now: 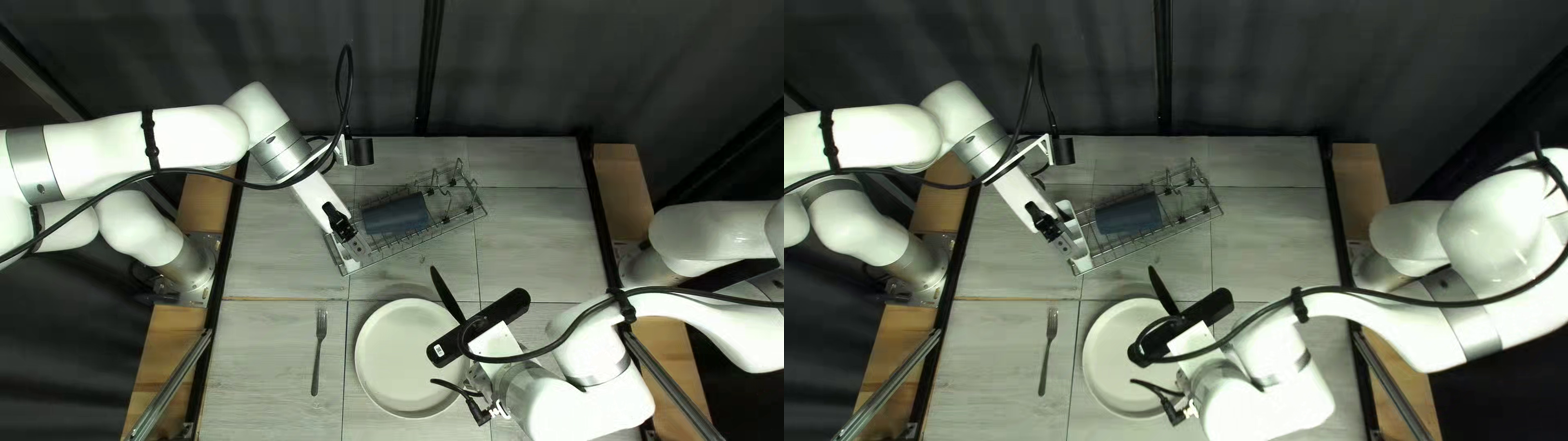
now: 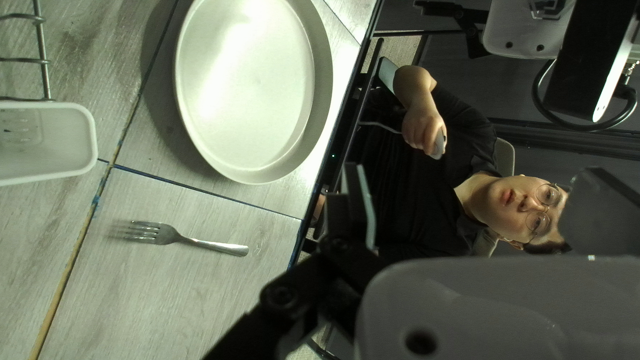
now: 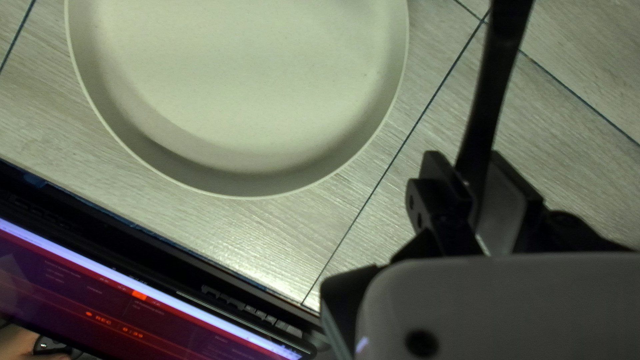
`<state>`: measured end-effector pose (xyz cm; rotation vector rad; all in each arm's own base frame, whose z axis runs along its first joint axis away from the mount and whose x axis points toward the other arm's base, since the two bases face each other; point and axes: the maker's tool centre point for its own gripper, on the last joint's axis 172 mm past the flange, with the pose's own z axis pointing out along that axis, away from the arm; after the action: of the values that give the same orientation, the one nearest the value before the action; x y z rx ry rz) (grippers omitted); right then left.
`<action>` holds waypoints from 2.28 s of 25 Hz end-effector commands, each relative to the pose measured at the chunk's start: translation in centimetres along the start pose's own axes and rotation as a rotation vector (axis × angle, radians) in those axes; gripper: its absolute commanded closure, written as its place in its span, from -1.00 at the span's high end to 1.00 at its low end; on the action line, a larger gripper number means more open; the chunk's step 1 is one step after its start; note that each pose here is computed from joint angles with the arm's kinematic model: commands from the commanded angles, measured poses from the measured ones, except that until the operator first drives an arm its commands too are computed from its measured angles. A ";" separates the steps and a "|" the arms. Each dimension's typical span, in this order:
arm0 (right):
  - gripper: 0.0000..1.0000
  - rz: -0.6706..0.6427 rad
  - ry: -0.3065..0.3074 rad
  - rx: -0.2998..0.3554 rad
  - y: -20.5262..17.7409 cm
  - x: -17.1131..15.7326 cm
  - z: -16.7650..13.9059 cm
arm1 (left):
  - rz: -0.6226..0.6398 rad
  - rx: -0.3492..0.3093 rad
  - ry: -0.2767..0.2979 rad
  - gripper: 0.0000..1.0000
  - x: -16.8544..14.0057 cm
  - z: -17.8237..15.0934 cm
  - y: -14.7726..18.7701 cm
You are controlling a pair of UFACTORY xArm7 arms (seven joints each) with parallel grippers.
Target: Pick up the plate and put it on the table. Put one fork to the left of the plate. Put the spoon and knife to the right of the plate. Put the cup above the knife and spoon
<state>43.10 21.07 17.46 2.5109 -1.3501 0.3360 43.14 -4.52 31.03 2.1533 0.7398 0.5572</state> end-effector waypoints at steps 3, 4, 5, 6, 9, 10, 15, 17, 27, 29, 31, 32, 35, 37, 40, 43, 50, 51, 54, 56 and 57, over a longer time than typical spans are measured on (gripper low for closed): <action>-1.00 0.301 -0.109 0.082 1.3 -4.3 0.4 | 0.000 0.000 0.000 1.00 0.0 0.0 0.0; -1.00 0.347 -0.123 0.080 1.3 -5.6 0.4 | 0.000 0.000 0.000 1.00 0.0 0.0 0.0; -1.00 0.408 -0.148 0.079 0.8 -7.7 0.4 | 0.000 0.000 0.000 1.00 0.0 0.0 0.0; -1.00 0.423 -0.162 0.071 0.4 -8.7 0.4 | 0.000 0.000 0.000 1.00 0.0 0.0 0.0; -1.00 0.423 -0.162 0.071 0.4 -8.7 0.4 | 0.000 0.000 0.000 1.00 0.0 0.0 0.0; -1.00 0.423 -0.162 0.071 0.4 -8.7 0.4 | 0.000 0.000 0.000 1.00 0.0 0.0 0.0; -1.00 0.408 -0.159 0.071 0.6 -9.1 0.5 | 0.000 0.000 0.000 1.00 0.0 0.0 0.0; -1.00 0.467 -0.192 0.066 -0.6 -9.5 1.8 | 0.000 0.000 0.000 1.00 0.0 0.0 0.0; -1.00 0.654 -0.304 0.065 -1.2 -12.1 7.0 | 0.000 0.000 0.000 1.00 0.0 0.0 0.0; -1.00 0.651 -0.320 0.076 -1.0 -12.3 8.2 | 0.000 0.000 0.000 1.00 0.0 0.0 0.0; -1.00 0.631 -0.332 0.087 -1.0 -12.4 9.3 | 0.000 0.000 0.000 1.00 0.0 0.0 0.0; -1.00 0.612 -0.344 0.094 -0.9 -12.5 9.9 | 0.000 0.000 0.000 1.00 0.0 0.0 0.0; -1.00 0.580 -0.364 0.102 -0.8 -12.1 10.6 | 0.000 0.000 0.000 1.00 0.0 0.0 0.0; -1.00 0.568 -0.375 0.108 -0.6 -11.9 11.0 | 0.000 0.000 0.000 1.00 0.0 0.0 0.0; -1.00 0.564 -0.386 0.110 -0.4 -11.5 11.4 | 0.000 0.000 0.000 1.00 0.0 0.0 0.0; -1.00 0.567 -0.390 0.110 0.0 -11.2 11.9 | 0.000 0.000 0.000 1.00 0.0 0.0 0.0; -1.00 0.562 -0.386 0.115 0.5 -10.7 12.7 | 0.000 0.000 0.000 1.00 0.0 0.0 0.0; -1.00 0.561 -0.386 0.115 0.5 -10.6 12.8 | 0.000 0.000 0.000 1.00 0.0 0.0 0.0; -0.88 0.555 -0.386 0.116 0.7 -10.3 13.0 | 0.000 0.000 0.000 1.00 0.0 0.0 0.0; -0.87 0.552 -0.390 0.116 0.9 -10.2 13.5 | 0.000 0.000 0.000 1.00 0.0 0.0 0.0; -0.83 0.550 -0.393 0.116 1.1 -10.3 13.7 | 0.000 0.000 0.000 1.00 0.0 0.0 0.0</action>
<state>37.84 24.10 1.77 2.3252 -2.2366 0.0229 43.14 -4.52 31.03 2.1533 0.7398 0.5572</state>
